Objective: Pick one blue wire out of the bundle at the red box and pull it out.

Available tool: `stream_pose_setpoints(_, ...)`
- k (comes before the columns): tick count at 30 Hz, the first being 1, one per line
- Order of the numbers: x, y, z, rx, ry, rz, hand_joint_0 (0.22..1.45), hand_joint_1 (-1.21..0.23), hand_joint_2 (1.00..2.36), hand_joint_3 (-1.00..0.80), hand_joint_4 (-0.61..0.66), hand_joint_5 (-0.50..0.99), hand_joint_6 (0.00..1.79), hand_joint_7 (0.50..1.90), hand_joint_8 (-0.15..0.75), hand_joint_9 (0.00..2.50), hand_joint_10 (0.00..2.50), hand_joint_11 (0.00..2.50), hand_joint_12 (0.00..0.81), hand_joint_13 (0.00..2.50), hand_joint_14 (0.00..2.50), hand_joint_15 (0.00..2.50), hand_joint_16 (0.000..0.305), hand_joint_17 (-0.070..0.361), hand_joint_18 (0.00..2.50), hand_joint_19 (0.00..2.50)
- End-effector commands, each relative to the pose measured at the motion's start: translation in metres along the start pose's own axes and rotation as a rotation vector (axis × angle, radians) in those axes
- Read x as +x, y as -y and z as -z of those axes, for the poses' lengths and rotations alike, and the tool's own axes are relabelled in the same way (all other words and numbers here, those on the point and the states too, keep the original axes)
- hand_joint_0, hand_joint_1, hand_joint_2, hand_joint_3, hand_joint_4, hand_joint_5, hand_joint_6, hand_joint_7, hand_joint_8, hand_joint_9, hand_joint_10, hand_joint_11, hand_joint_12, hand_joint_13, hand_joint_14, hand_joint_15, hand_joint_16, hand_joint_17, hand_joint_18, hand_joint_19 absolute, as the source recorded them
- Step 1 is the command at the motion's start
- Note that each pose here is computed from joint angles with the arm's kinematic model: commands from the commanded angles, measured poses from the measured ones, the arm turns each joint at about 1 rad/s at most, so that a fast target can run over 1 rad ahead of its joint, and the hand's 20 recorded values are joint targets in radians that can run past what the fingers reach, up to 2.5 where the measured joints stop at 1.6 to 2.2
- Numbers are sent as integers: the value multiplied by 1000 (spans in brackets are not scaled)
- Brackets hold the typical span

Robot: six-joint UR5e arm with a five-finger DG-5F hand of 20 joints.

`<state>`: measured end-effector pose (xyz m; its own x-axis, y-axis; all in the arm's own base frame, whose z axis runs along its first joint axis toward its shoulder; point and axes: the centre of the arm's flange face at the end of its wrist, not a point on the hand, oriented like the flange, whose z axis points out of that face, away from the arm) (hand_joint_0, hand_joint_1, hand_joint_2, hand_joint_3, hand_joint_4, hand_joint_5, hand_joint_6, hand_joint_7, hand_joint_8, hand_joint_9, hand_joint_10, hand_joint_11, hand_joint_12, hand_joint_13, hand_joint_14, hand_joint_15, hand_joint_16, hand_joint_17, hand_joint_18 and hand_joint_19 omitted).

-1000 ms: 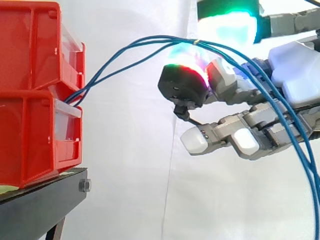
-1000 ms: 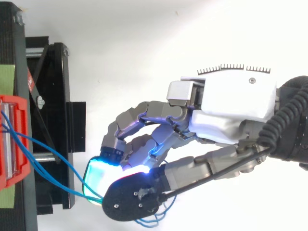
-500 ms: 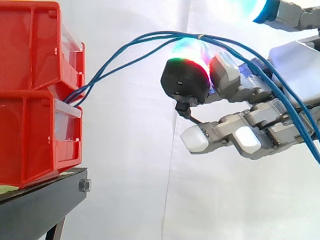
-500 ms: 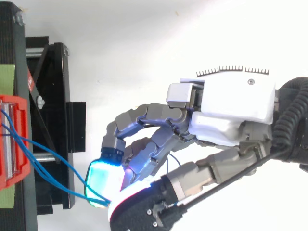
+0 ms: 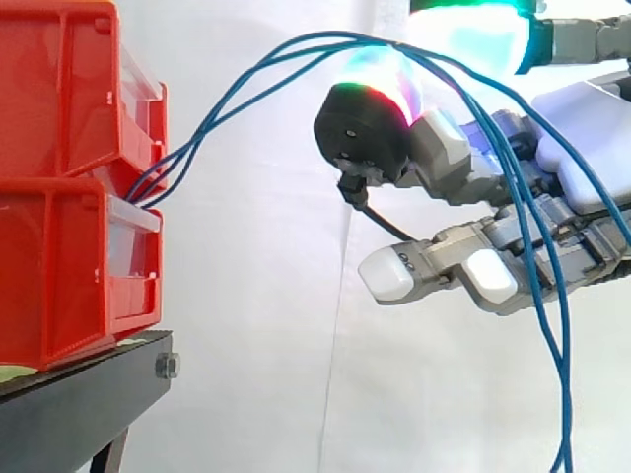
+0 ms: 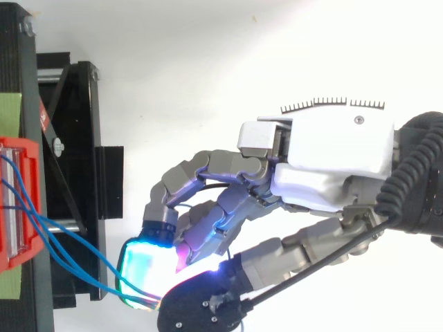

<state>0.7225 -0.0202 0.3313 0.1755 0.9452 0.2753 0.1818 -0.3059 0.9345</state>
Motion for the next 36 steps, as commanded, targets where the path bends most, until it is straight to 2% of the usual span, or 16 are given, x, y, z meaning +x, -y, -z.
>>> stream_pose_setpoints(1, 0, -1, 0, -1, -2, -1, 655, -776, 1018, -71, -66, -191, 939, 876, 261, 929, 26, 679, 399, 491, 13, 315, 63, 141, 513, 623)
stream_pose_setpoints(2, -1, 0, 0, 1, -1, 0, 654, -778, 1015, -83, -42, -190, 938, 859, 263, 933, 26, 679, 402, 494, 13, 310, 63, 143, 517, 630)
stream_pose_setpoints(4, -1, -1, 0, -1, 0, -1, 608, -751, 1013, -125, 119, -178, 893, 758, 275, 938, 23, 652, 419, 501, 14, 313, 68, 153, 531, 629)
stream_pose_setpoints(5, -1, 0, 0, 1, -1, 0, 590, -716, 1012, -142, 156, -168, 855, 762, 277, 935, 25, 630, 424, 496, 13, 312, 69, 156, 528, 636)
stream_pose_setpoints(8, -2, 0, 0, 0, 0, -1, 531, -620, 1014, -267, 148, -130, 686, 993, 258, 908, 26, 614, 401, 469, 16, 331, 64, 145, 466, 667)
stream_pose_setpoints(12, -2, 0, -1, 0, 2, -1, 520, -593, 1010, -354, 145, -115, 642, 1073, 266, 918, 23, 600, 405, 471, 14, 329, 65, 147, 467, 664)
stream_pose_setpoints(14, -1, -1, 0, -2, 1, -1, 517, -624, 1009, -380, 134, -113, 643, 1078, 268, 922, 23, 605, 407, 475, 13, 320, 65, 147, 468, 665)
stream_pose_setpoints(15, 0, -1, 0, -1, 0, -1, 519, -650, 1009, -380, 134, -117, 654, 1077, 271, 922, 23, 606, 407, 475, 14, 324, 65, 147, 469, 657)
stream_pose_setpoints(19, -2, 1, -1, 1, 2, 0, 567, -780, 1012, -348, 162, -156, 744, 918, 260, 885, 25, 661, 400, 469, 14, 324, 63, 142, 462, 655)
stream_pose_setpoints(25, -2, 0, 0, 0, 0, -1, 756, -742, 1017, -159, 171, -169, 780, 812, 238, 853, 24, 642, 380, 495, 15, 317, 60, 135, 465, 661)
stream_pose_setpoints(27, -1, -1, 0, -1, 0, -1, 796, -691, 1018, -121, 190, -151, 746, 863, 238, 907, 25, 640, 373, 504, 16, 335, 60, 134, 448, 710)
stream_pose_setpoints(32, -1, -1, 0, -2, -1, -1, 825, -674, 1015, -108, 183, -131, 710, 940, 233, 956, 23, 628, 369, 544, 15, 357, 60, 135, 462, 748)
stream_pose_setpoints(34, -2, 1, -1, 1, -1, -1, 777, -692, 1015, -108, 177, -130, 706, 954, 236, 952, 28, 637, 371, 550, 15, 360, 60, 134, 496, 697)
stream_pose_setpoints(36, -2, 0, -1, 3, -2, 0, 718, -716, 1014, -108, 193, -127, 660, 1023, 247, 929, 27, 623, 383, 546, 15, 345, 62, 139, 525, 659)
